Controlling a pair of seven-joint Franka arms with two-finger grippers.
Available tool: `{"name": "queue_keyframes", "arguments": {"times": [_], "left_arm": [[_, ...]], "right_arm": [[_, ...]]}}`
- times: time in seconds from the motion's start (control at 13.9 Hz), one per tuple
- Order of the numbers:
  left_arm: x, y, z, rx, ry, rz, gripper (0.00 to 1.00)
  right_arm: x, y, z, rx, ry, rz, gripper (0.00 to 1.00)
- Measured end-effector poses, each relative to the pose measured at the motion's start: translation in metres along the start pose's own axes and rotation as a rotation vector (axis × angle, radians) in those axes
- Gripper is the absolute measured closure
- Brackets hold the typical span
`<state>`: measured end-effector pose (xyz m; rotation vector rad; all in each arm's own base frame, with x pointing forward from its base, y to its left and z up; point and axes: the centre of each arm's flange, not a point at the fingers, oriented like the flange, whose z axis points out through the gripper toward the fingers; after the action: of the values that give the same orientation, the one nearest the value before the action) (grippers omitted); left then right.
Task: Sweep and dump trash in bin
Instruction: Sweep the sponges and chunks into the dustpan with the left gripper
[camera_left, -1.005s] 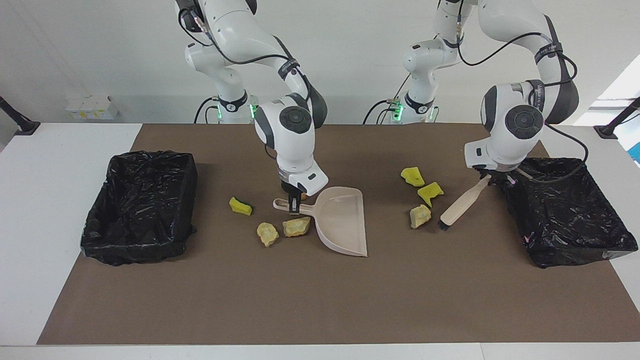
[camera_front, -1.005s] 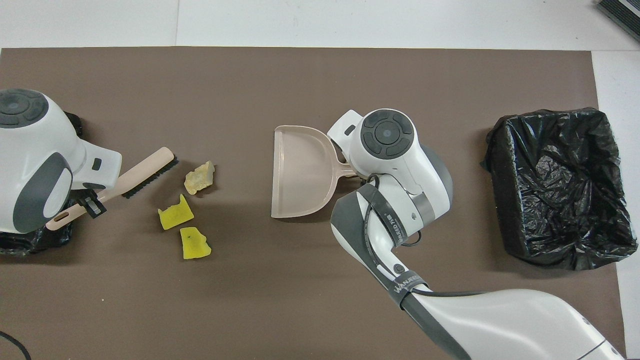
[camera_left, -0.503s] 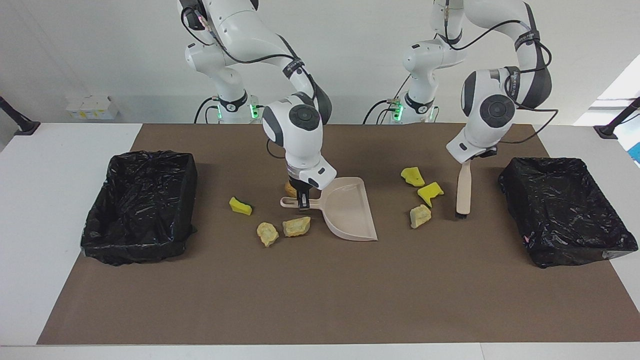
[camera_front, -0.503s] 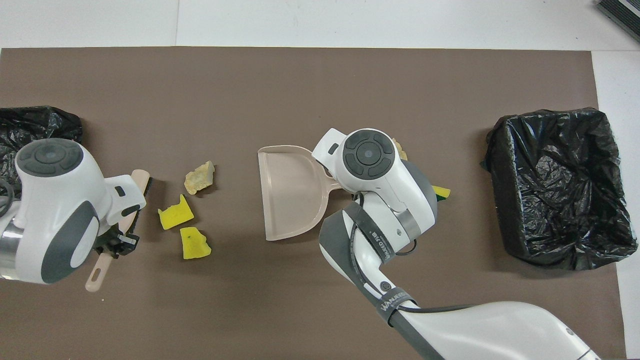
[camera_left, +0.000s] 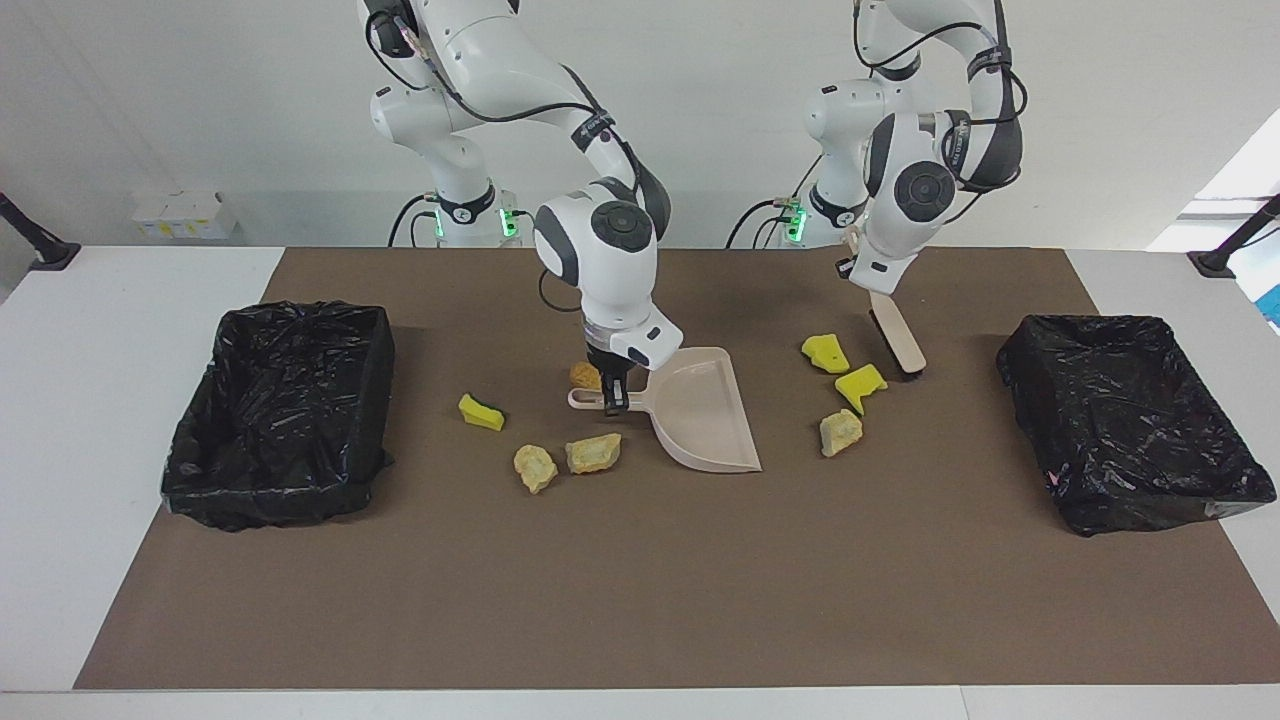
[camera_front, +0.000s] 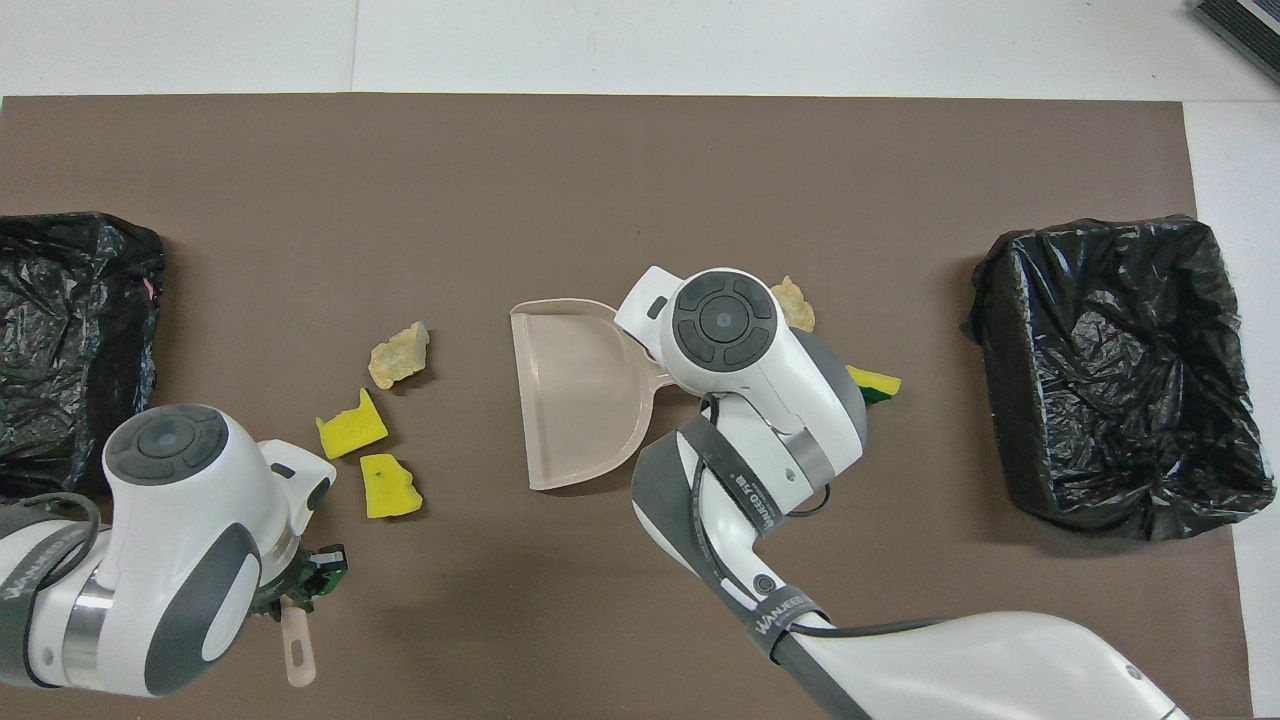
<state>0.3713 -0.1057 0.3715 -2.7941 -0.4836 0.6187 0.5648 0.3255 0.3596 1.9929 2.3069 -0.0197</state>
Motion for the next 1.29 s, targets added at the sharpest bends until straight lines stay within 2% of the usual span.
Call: {"name": "queue_keyframes", "arguments": {"times": [0.29,0.43,0.65,1.01,1.29], "left_arm": [[-0.015,0.021,0.005,-0.112,-0.039,-0.14,0.74],[-0.016,0.036,0.002,-0.177,-0.006,-0.194,0.74],[-0.01,0.06,0.001,-0.247,0.07,-0.194,0.74],[0.002,0.074,-0.006,-0.289,0.143,-0.023,0.74],[-0.017,0.116,-0.002,-0.29,0.211,0.171,0.74]], "right_arm": [[0.003,-0.001,0.0,-0.001,0.0,-0.006,0.68],[0.004,-0.002,0.0,-0.001,0.0,-0.003,0.68],[0.004,-0.002,0.0,0.0,0.0,0.003,0.68],[0.004,-0.002,0.001,0.001,-0.001,0.004,0.68],[0.004,-0.002,0.001,0.001,-0.001,0.008,0.68]]}}
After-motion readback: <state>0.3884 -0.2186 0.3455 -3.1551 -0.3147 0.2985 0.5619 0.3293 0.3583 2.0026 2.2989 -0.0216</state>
